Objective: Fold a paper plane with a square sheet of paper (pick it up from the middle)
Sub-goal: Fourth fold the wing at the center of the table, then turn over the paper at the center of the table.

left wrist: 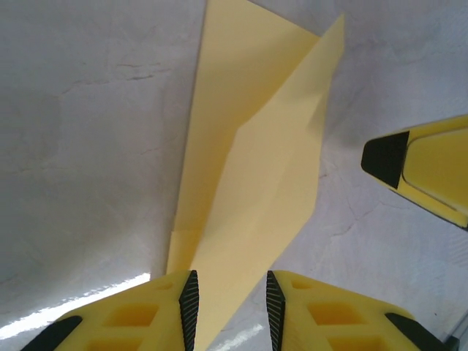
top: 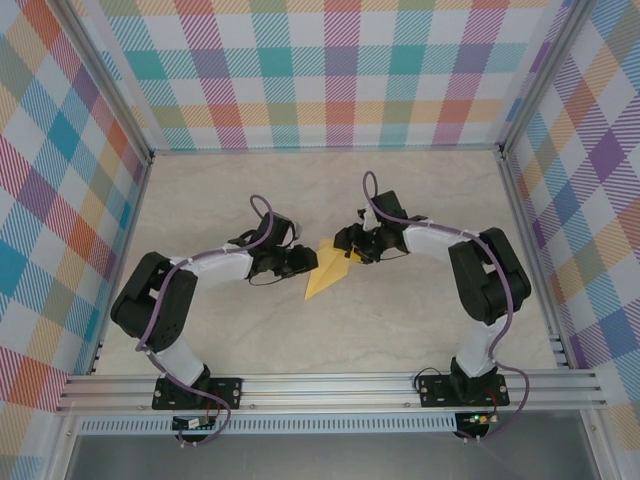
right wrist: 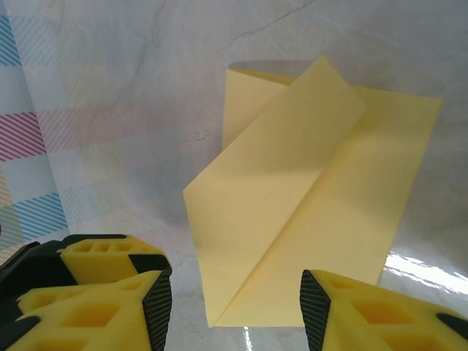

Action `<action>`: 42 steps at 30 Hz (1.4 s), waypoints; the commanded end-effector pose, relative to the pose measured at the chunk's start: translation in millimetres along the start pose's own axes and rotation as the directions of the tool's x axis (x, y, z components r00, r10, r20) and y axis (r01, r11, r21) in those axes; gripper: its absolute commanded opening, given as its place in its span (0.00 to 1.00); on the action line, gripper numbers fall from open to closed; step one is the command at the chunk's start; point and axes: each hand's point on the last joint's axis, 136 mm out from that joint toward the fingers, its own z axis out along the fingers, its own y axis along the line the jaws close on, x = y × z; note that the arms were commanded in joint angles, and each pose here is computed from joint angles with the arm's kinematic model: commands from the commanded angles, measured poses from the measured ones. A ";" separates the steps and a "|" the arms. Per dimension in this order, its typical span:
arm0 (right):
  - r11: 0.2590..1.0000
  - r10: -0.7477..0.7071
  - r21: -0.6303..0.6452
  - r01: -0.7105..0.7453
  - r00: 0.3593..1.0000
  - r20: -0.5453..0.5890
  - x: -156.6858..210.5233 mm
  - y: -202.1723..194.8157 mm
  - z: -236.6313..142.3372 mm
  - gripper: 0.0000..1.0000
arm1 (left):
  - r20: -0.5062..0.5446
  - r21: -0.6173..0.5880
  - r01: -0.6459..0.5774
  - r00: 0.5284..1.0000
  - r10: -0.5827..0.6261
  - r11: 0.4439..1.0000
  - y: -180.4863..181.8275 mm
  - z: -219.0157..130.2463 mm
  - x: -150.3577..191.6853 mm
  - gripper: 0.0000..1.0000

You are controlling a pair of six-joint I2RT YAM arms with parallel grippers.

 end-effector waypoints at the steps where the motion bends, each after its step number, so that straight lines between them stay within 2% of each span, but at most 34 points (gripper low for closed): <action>1: 1.000 0.028 -0.012 -0.028 0.999 -0.018 -3.4 3.1 12.1 0.49 | 0.046 -0.040 0.027 0.999 -0.025 0.999 6.1 1.3 -15.2 0.32; 4: 0.996 0.083 0.038 -0.083 0.996 -0.010 -4.7 -6.9 17.1 0.48 | 0.051 -0.062 0.039 0.998 -0.036 0.997 12.6 3.6 -16.7 0.31; 17: 0.994 0.104 0.026 -0.103 0.994 -0.039 -3.4 -4.1 35.5 0.44 | 0.020 -0.071 0.064 0.998 -0.063 0.995 21.0 16.1 -13.7 0.26; 25: 0.993 0.075 -0.082 -0.081 0.994 -0.074 -0.3 10.3 43.5 0.38 | 0.024 -0.047 0.093 0.995 -0.092 0.995 22.3 15.8 -14.3 0.24; 32: 0.991 0.047 -0.124 -0.058 0.995 -0.093 1.4 10.4 51.7 0.33 | 0.021 0.023 0.136 0.990 -0.137 0.990 21.3 8.8 -17.5 0.28; 38: 0.991 0.021 -0.133 -0.033 0.995 -0.093 8.3 9.1 53.5 0.35 | 0.008 0.063 0.164 0.986 -0.164 0.985 21.9 3.0 -18.0 0.29; 40: 0.991 0.008 -0.132 -0.021 0.995 -0.095 10.9 9.8 54.3 0.29 | 0.012 0.067 0.171 0.985 -0.172 0.983 23.1 0.7 -19.0 0.30; 42: 0.990 0.004 -0.140 -0.016 0.996 -0.087 11.3 11.8 53.1 0.19 | 0.017 0.073 0.185 0.982 -0.186 0.980 24.8 -2.6 -20.5 0.32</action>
